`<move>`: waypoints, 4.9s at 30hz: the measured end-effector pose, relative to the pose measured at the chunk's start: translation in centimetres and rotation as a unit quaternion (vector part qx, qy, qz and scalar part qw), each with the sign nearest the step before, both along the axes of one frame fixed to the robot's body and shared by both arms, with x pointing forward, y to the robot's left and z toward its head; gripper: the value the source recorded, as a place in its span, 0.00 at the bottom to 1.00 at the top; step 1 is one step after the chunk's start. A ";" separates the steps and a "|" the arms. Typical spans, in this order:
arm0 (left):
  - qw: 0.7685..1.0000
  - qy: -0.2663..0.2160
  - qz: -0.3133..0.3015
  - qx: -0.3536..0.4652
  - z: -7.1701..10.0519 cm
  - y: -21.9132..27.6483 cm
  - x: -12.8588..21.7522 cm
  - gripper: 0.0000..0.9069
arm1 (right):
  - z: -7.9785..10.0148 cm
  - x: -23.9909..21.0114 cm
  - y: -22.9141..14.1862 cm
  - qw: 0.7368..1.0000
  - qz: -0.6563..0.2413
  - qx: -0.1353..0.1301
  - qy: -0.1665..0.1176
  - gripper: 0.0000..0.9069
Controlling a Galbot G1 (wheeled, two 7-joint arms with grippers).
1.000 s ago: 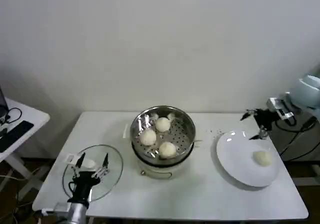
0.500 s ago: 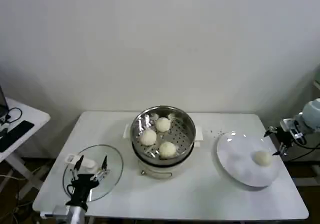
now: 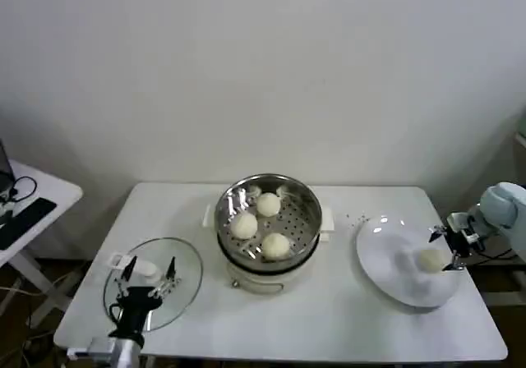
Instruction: Take steamed baozi put them in steamer then cover it.
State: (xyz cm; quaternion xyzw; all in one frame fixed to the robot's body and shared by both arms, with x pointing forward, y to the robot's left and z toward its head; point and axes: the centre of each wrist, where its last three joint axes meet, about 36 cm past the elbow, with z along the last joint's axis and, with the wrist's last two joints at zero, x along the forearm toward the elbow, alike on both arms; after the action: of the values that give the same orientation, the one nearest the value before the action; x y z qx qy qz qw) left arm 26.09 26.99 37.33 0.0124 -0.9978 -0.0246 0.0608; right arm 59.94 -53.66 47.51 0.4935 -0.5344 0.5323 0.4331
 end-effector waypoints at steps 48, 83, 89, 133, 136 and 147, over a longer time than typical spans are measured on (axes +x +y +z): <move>1.000 -0.006 -0.005 -0.001 0.1 -0.3 0.2 1.00 | 3.7 2.7 1.8 0.996 -0.067 0.061 -0.011 0.83; 0.999 -0.032 -0.030 0.006 1.7 -1.1 0.1 1.00 | 19.5 10.9 29.8 0.987 -0.002 0.153 0.041 0.83; 0.999 -0.034 -0.026 0.004 1.9 -0.8 0.0 1.00 | 17.6 11.0 33.5 0.987 0.014 0.149 0.054 0.83; 0.999 -0.030 -0.027 -0.001 1.1 -0.6 0.0 1.00 | 10.4 11.1 36.6 0.991 0.034 0.110 0.073 1.00; 0.999 -0.030 -0.027 -0.002 1.1 -0.7 0.0 1.00 | 10.5 11.1 36.6 0.990 0.035 0.112 0.073 1.00; 0.999 -0.030 -0.027 -0.002 1.1 -0.8 0.2 1.00 | 12.7 10.8 36.1 0.988 0.041 0.130 0.070 1.00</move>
State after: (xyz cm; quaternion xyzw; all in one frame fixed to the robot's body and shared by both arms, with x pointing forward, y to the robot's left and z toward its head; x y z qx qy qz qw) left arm 26.29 26.15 38.48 -0.0136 -0.9992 -0.0236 0.0305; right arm 70.79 -17.51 60.20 0.6028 -0.5471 0.4398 0.3795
